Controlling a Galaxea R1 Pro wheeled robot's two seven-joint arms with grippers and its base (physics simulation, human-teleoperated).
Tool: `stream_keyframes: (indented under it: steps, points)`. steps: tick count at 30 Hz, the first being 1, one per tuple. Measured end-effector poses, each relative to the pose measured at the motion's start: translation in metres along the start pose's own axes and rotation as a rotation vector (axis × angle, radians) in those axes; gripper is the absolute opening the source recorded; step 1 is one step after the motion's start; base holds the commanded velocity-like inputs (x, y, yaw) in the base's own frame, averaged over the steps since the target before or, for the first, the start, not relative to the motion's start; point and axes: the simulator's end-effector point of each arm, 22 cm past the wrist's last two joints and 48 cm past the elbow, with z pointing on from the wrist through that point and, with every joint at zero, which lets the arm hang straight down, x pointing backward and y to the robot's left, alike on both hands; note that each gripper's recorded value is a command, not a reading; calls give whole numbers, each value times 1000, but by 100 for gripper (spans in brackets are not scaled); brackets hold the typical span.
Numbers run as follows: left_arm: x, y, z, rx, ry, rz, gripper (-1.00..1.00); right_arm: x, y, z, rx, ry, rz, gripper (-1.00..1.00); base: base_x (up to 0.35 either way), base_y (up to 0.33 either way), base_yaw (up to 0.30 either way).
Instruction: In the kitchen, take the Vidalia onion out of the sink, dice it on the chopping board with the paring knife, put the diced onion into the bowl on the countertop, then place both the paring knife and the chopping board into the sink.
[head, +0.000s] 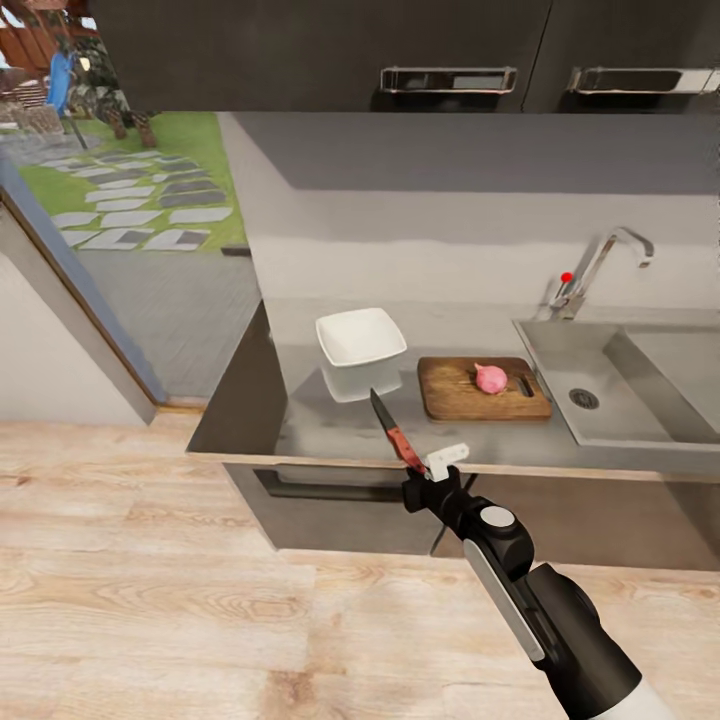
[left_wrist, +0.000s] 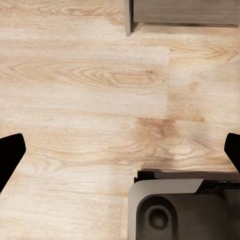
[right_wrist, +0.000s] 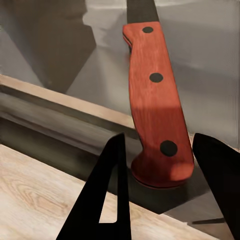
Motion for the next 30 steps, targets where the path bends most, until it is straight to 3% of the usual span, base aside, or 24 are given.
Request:
stream_keyframes:
  steps: [30]
  points:
    - [-13, 0, -1, -1, -38, -4, 100, -38, 1, -19, 11, -78, -19, -100, -6, -4, 0]
